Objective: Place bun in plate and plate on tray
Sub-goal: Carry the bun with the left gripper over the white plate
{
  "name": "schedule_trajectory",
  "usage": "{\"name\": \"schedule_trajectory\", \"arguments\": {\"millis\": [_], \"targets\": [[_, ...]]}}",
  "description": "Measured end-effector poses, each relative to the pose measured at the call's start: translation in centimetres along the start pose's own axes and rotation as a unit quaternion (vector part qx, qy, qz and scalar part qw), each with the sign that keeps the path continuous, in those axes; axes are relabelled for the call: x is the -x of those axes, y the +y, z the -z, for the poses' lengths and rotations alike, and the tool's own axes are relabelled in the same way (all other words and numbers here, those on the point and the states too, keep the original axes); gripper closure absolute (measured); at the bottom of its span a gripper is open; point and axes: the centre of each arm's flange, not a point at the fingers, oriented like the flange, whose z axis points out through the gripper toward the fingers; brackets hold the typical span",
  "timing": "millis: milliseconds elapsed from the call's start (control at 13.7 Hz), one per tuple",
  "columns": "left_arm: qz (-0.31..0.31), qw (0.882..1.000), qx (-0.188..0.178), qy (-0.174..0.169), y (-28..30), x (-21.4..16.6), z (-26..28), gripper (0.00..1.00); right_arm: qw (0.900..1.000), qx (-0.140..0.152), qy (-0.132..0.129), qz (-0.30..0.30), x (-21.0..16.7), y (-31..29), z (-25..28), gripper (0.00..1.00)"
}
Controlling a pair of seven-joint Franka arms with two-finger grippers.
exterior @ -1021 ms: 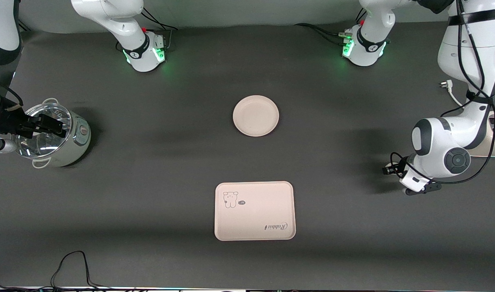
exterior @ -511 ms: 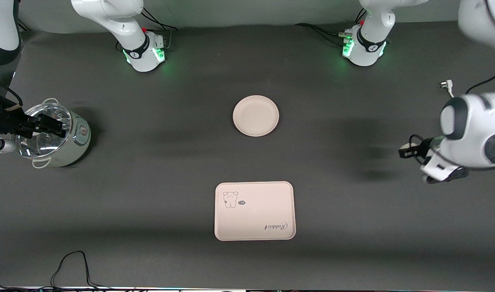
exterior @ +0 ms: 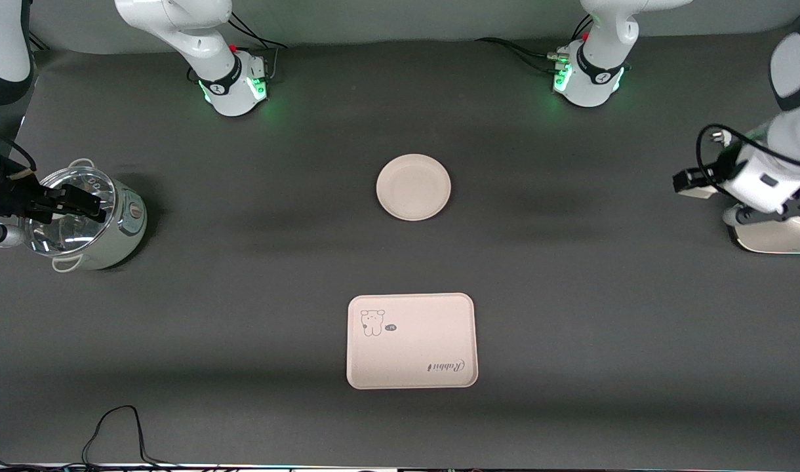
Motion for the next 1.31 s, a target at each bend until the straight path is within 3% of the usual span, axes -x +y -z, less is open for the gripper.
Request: {"name": "schedule_trajectory", "arguments": {"millis": [292,511,730,1021,1313], "targets": [[0.027,0.999,-0.012,0.019,14.8,4.5,0.4,0.39,1.000,0.000,0.000,-0.001,0.0,0.1,0.0,0.00],[0.051,0.998,0.021,0.019,25.6,8.0,-1.0,0.39,1.000,0.000,0.000,-0.001,0.0,0.1,0.0,0.00],[0.067,0.997,0.043,0.005,34.2,10.2,-6.2,0.37,1.000,0.000,0.000,-0.002,0.0,0.2,0.0,0.00],[0.070,0.995,0.062,-0.028,41.2,11.6,-15.0,0.36,1.000,0.000,0.000,-0.002,0.0,0.2,0.0,0.00],[0.076,0.993,0.089,-0.033,43.3,13.1,-24.3,0.34,1.000,0.000,0.000,-0.002,0.0,0.2,0.0,0.00]]}}
